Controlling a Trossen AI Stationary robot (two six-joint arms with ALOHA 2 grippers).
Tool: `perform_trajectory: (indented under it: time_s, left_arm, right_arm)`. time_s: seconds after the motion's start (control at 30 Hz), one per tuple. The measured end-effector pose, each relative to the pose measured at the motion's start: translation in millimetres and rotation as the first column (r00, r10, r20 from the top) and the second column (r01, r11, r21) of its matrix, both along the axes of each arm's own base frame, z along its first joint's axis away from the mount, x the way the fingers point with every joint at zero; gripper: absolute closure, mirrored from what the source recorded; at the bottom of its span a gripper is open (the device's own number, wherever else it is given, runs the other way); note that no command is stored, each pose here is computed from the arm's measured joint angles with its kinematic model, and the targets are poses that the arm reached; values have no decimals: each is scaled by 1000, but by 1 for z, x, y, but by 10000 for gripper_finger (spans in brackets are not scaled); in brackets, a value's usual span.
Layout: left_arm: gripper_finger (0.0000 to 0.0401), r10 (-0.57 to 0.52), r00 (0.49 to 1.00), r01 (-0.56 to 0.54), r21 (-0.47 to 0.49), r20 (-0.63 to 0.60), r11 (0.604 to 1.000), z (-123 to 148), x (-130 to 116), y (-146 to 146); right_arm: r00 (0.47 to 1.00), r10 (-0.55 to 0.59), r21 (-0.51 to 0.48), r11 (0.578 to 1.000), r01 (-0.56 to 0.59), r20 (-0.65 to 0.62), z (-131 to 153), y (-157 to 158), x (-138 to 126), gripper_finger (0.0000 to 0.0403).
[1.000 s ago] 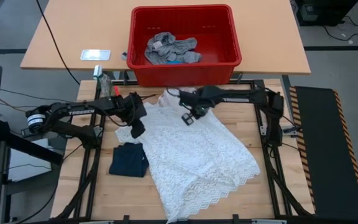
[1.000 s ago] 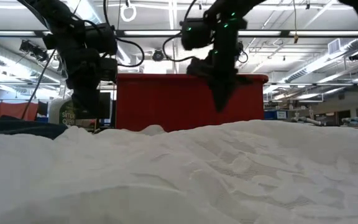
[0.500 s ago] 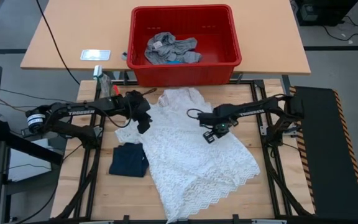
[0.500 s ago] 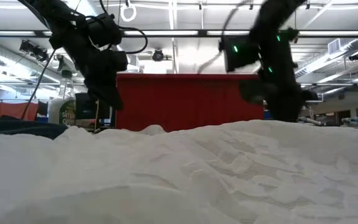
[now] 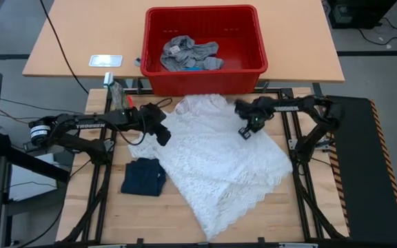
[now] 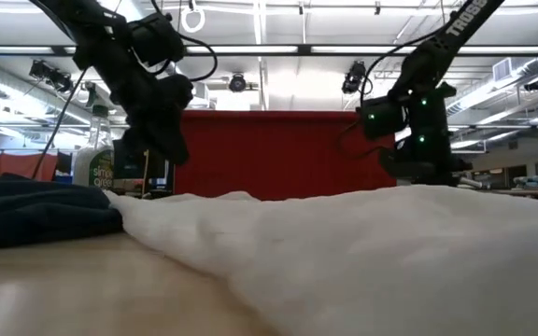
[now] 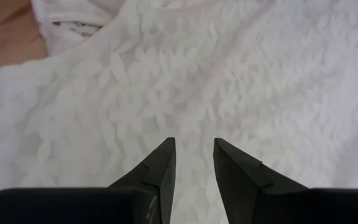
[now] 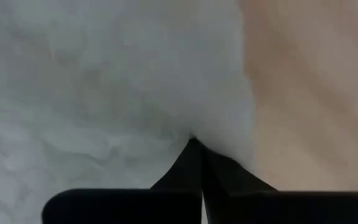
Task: Fold laundry
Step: Fold the white dress
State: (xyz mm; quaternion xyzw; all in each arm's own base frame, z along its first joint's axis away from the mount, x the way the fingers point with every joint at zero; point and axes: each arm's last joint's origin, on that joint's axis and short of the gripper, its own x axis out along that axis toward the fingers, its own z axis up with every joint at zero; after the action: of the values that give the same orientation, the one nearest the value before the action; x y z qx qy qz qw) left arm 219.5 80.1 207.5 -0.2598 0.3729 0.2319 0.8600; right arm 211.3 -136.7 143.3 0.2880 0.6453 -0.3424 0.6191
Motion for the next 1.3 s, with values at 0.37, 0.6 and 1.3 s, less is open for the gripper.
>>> perform_trajectory:
  time_s: [0.37,0.6,1.3]
  left_arm:
    - [290,50,999,-49,-56,18,997,0,9,-33]
    - [289,-134,990,136,46,-42,990,-1,10,-53]
    - [283,-145,905,151,-17,-400,988,-37,-22,20]
  right_arm:
    - [997,41,-152,988,-32,59,9,-59,-26,400]
    - [972,46,-211,977,4,232,49,-56,-26,369]
    - [767,-104,-9,990,141,634,79,153,65,334]
